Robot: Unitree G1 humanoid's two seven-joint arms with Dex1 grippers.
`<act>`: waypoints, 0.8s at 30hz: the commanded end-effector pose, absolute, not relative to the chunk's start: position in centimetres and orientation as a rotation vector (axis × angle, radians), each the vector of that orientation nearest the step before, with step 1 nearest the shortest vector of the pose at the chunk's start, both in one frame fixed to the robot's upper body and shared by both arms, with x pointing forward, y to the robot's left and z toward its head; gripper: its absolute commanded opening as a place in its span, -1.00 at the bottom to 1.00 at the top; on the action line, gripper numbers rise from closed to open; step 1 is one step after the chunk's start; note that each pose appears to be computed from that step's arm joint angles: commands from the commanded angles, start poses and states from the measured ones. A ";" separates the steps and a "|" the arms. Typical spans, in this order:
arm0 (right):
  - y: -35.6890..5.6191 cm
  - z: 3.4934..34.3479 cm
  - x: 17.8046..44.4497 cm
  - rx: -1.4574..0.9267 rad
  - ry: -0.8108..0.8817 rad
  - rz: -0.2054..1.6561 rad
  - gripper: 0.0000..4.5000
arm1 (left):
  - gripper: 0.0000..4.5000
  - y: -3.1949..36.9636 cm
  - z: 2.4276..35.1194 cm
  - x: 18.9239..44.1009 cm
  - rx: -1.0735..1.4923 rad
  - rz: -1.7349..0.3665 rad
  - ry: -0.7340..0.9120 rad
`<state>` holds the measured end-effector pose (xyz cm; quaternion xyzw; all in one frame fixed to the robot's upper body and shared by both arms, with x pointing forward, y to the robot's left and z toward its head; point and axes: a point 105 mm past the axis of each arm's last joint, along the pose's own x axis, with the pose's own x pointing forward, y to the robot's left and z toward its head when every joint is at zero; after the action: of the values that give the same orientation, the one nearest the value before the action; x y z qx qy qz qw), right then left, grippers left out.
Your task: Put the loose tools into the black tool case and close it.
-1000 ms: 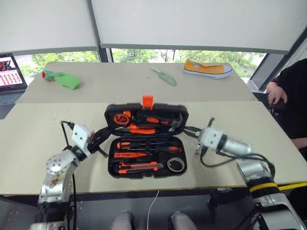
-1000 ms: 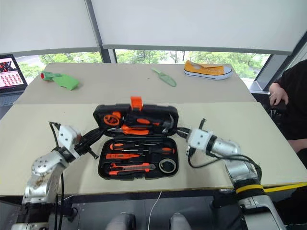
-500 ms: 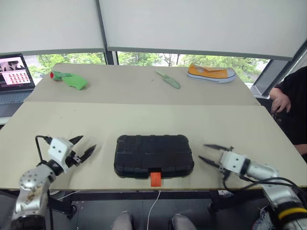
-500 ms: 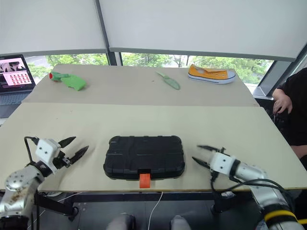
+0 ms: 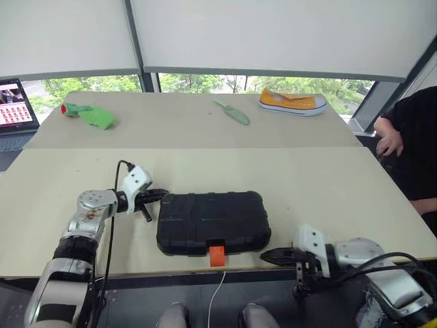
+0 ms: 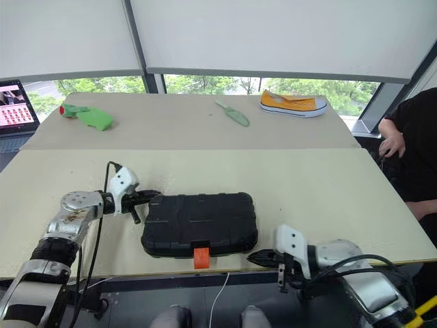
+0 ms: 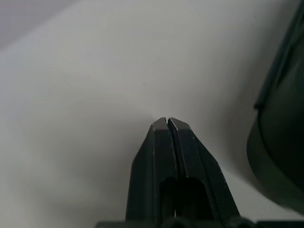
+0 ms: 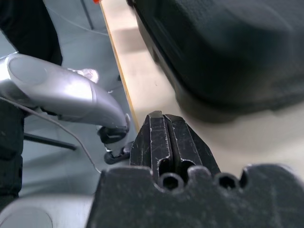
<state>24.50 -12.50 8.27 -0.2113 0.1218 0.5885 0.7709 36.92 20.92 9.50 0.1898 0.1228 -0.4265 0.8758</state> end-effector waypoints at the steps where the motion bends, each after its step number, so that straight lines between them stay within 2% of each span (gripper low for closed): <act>1: -12.0 10.8 27.8 -0.476 0.152 1.164 -1.00 | -0.98 21.2 10.9 37.1 0.400 -0.902 0.199; 6: -12.1 10.3 31.0 -0.552 0.130 1.088 -1.00 | -0.98 21.5 10.7 36.0 0.336 -0.916 0.180; 9: -12.6 10.5 33.9 -0.531 0.094 0.995 -1.00 | -0.98 21.4 10.8 34.6 0.257 -0.908 0.147; 12: -13.1 10.6 34.9 -0.558 0.067 0.980 -1.00 | -0.98 23.0 11.6 34.3 0.189 -0.803 0.144; 15: -13.8 11.2 34.0 -0.508 0.043 1.030 -1.00 | -0.98 24.8 16.7 35.1 0.104 -0.697 0.007; 18: -14.7 11.5 32.3 -0.478 0.026 1.089 -1.00 | -0.98 22.2 19.6 33.7 0.108 -0.871 -0.038; 21: -14.6 12.4 30.0 -0.382 0.002 1.173 -1.00 | -0.98 17.6 20.1 32.8 0.093 -1.052 -0.002; 24: -13.2 13.7 28.3 -0.301 -0.046 1.221 -1.00 | -0.98 13.8 18.2 33.2 0.145 -1.129 0.087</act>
<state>29.01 -14.08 11.05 -0.1516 0.0250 0.5567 0.8164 33.31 15.94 19.03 0.0529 0.0205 -0.5125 0.8568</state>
